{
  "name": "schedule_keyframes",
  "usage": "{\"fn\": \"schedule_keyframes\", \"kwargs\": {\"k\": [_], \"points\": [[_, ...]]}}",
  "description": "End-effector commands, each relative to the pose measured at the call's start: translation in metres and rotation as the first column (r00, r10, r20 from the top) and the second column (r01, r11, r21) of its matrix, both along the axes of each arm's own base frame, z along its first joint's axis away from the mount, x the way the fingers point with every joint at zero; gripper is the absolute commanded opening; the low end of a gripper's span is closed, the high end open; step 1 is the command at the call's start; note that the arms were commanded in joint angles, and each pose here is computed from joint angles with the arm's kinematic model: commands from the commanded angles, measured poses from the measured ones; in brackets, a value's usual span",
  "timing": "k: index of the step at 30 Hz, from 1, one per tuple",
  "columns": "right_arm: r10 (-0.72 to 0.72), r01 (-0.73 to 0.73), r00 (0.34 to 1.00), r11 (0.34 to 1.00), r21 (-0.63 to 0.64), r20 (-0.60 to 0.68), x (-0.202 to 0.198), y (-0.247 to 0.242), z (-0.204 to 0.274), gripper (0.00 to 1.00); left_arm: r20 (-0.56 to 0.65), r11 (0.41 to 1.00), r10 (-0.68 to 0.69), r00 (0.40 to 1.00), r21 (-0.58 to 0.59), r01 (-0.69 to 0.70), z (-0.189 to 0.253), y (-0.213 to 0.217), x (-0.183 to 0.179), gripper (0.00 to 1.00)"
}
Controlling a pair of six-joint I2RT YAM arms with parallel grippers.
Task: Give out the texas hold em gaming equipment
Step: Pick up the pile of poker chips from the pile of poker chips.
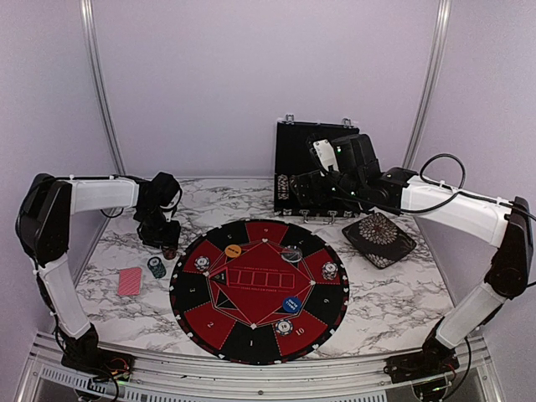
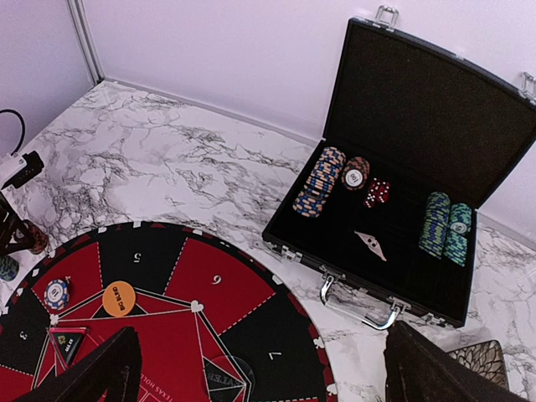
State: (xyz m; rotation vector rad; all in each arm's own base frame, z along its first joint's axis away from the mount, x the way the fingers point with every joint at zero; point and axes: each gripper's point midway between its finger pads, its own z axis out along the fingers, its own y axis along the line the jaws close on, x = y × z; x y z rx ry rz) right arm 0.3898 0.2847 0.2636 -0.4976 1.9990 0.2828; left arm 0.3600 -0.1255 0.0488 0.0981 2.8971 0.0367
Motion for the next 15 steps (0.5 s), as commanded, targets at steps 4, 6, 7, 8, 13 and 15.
{"fn": "schedule_keyframes", "kwargs": {"k": [4,6,7,8,13,15], "points": [[-0.003,0.003,1.0,1.0,0.004,0.03,0.0062,-0.0001,0.0141,0.98,-0.025,1.0,0.0,1.0,0.017,0.0,-0.0029,0.0037,-0.0006,0.54],[-0.001,0.001,1.0,1.0,0.002,0.027,0.0061,0.0004,0.0128,0.98,-0.024,1.0,0.002,1.0,0.021,-0.001,-0.0031,0.0046,-0.0003,0.53],[0.0,0.0,1.0,1.0,0.002,0.026,0.0056,0.0005,0.0126,0.98,-0.024,1.0,0.003,1.0,0.023,-0.002,-0.0033,0.0051,-0.0002,0.53],[-0.002,0.002,1.0,1.0,0.002,0.026,0.0061,0.0001,0.0124,0.98,-0.025,1.0,0.001,1.0,0.023,-0.001,-0.0035,0.0047,-0.0005,0.53],[0.001,-0.001,1.0,1.0,0.001,0.023,0.0055,0.0009,0.0116,0.98,-0.025,1.0,0.0,1.0,0.028,0.001,-0.0039,0.0055,-0.0002,0.5],[0.0,0.0,1.0,1.0,0.001,0.024,0.006,0.0007,0.012,0.98,-0.026,1.0,-0.001,1.0,0.029,0.002,-0.0041,0.0056,-0.0005,0.5]]}}
